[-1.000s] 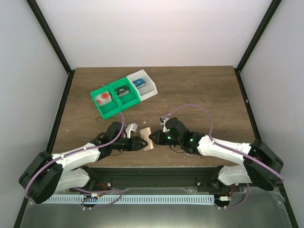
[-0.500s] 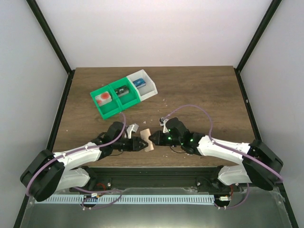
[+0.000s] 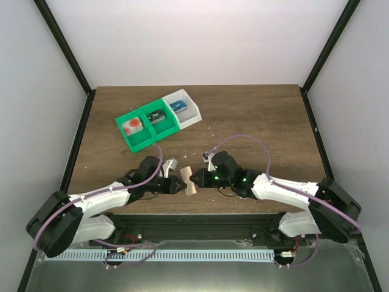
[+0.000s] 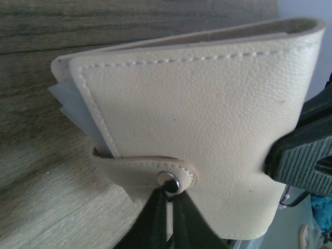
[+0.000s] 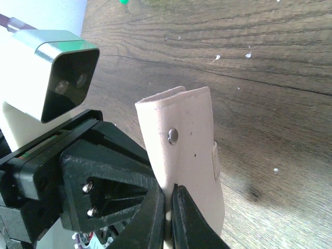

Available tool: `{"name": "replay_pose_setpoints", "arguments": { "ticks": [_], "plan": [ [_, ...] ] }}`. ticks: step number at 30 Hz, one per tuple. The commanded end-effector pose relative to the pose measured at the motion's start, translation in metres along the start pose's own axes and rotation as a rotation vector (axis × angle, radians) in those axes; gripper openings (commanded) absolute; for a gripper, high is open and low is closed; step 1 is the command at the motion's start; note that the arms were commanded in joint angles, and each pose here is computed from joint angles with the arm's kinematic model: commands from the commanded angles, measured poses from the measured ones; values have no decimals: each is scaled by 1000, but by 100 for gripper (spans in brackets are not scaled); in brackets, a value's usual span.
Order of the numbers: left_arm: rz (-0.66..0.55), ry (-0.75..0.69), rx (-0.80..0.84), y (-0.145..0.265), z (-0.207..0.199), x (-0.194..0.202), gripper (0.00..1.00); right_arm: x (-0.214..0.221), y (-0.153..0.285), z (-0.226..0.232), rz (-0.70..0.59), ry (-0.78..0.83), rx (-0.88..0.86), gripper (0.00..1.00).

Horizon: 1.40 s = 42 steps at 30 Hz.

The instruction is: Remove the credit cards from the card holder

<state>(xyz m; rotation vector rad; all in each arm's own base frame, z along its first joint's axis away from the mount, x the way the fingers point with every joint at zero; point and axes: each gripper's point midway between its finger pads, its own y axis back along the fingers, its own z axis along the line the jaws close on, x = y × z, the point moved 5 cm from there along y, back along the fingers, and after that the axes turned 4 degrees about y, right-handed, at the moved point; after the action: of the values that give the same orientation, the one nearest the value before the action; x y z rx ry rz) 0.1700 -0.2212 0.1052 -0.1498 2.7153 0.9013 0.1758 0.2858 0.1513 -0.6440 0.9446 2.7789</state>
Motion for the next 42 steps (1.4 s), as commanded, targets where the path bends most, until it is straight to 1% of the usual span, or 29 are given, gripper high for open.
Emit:
{"name": "replay_pose_setpoints", "arguments": {
  "ticks": [1,2,10,11,12,15,18,22,28,30,31,36,37,42],
  "plan": [
    [-82,-23,-48,5,3,-11,1,10,3,15,51,27,-105,0],
    [-80,-28,-38,5,2,-10,0,11,4,15,51,26,-105,0],
    [-81,-28,20,10,-8,-10,0,10,5,10,35,24,-69,0],
    [-78,-26,32,10,-10,-9,5,10,5,11,35,24,-73,0],
    [-74,-24,50,10,-13,-9,12,10,5,11,34,24,-76,0],
    [-61,-23,128,10,-21,-7,24,10,4,11,30,25,-79,0],
    [-53,-18,123,7,-20,-8,30,8,3,11,26,28,-78,1],
    [-67,-15,30,2,-7,-12,31,9,3,12,25,32,-84,1],
    [-84,-12,-12,-2,-1,-16,26,11,3,10,34,38,-83,0],
    [-90,-14,-20,-2,0,-18,22,12,3,9,33,42,-83,0],
    [-90,-14,-23,-2,0,-18,18,12,2,9,36,40,-81,1],
    [-88,-28,-25,-1,0,-17,1,13,1,7,37,39,-75,1],
    [-87,-29,-29,-1,1,-16,0,13,0,6,37,38,-72,0],
    [-89,-34,-37,1,1,-16,0,16,-1,1,43,26,-56,1]
  ]
}}
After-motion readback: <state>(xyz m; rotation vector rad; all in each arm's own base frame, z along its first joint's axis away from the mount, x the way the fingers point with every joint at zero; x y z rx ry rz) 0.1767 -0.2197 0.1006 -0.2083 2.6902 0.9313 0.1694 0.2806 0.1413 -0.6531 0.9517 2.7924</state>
